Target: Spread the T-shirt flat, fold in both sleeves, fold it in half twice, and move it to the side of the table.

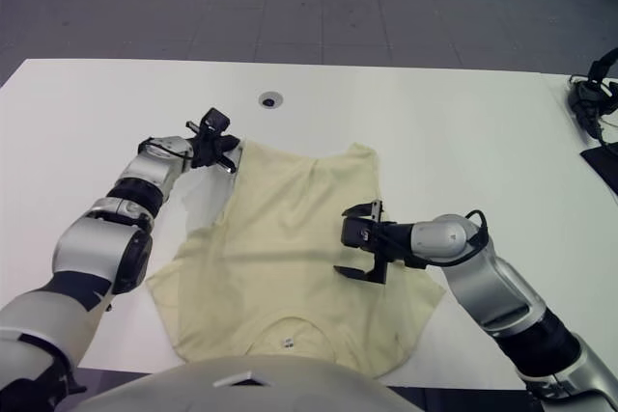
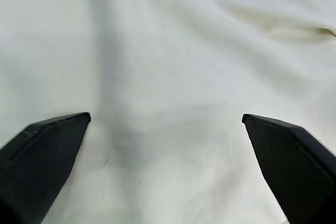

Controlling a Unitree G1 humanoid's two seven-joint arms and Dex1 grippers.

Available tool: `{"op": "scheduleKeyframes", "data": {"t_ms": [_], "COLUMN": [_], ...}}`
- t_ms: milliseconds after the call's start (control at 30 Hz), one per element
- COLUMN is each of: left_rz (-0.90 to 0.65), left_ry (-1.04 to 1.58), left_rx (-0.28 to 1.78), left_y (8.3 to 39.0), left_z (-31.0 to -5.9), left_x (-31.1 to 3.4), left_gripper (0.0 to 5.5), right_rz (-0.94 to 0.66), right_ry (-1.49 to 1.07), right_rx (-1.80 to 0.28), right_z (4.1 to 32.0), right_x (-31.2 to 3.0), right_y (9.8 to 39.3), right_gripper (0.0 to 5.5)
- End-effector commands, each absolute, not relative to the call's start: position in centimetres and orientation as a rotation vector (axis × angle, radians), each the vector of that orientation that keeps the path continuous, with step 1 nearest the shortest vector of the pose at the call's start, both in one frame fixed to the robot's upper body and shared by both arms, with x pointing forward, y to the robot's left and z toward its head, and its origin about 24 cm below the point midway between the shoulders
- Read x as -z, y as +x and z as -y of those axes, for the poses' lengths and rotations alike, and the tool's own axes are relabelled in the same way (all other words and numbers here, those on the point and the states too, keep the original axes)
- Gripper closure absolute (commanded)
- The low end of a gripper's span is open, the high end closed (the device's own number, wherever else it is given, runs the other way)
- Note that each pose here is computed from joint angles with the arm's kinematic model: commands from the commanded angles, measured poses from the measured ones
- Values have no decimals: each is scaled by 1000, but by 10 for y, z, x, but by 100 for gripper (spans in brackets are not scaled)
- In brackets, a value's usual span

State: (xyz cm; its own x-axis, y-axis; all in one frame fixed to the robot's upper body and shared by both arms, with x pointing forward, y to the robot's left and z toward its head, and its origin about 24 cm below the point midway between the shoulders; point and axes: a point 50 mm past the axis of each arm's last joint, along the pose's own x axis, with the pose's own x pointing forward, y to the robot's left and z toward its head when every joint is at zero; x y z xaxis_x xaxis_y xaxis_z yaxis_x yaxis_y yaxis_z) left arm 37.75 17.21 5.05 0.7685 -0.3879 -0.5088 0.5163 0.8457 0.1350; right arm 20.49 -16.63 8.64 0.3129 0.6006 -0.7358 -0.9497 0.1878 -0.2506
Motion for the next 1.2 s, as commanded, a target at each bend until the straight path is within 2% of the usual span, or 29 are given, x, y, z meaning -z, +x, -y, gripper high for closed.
{"op": "scheduleKeyframes", "data": {"t_ms": [33,200,333,433,633,833,1133,1200], "left_rz": [-388,-335,-305,-322,-412,-449,-534,-549], "left_ry": [220,291,360,578,814,951,1045,1044], "left_rx": [401,421,648,814,1054,1084,1077,1063], "left_y": [390,397,395,390,387,389,383,382], "left_z": [-183,-195,-171,-155,-136,-133,-140,-143], "left_x": [-77,-101,-113,-108,-108,-110,-87,-84], "left_gripper": [549,549,478,421,312,200,48,71], "right_rz": [-552,-511,-433,-410,-413,-418,-415,-416], "right_ry": [-801,-775,-672,-670,-654,-640,-639,-639], "right_rx": [-1162,-1129,-1011,-960,-999,-1007,-1019,-1023], "right_z": [170,169,171,173,163,159,156,155], "right_x": [-89,-98,-120,-127,-120,-115,-113,-113], "right_y": [208,220,244,259,254,249,248,248], "right_gripper": [10,10,10,10,10,10,10,10]}}
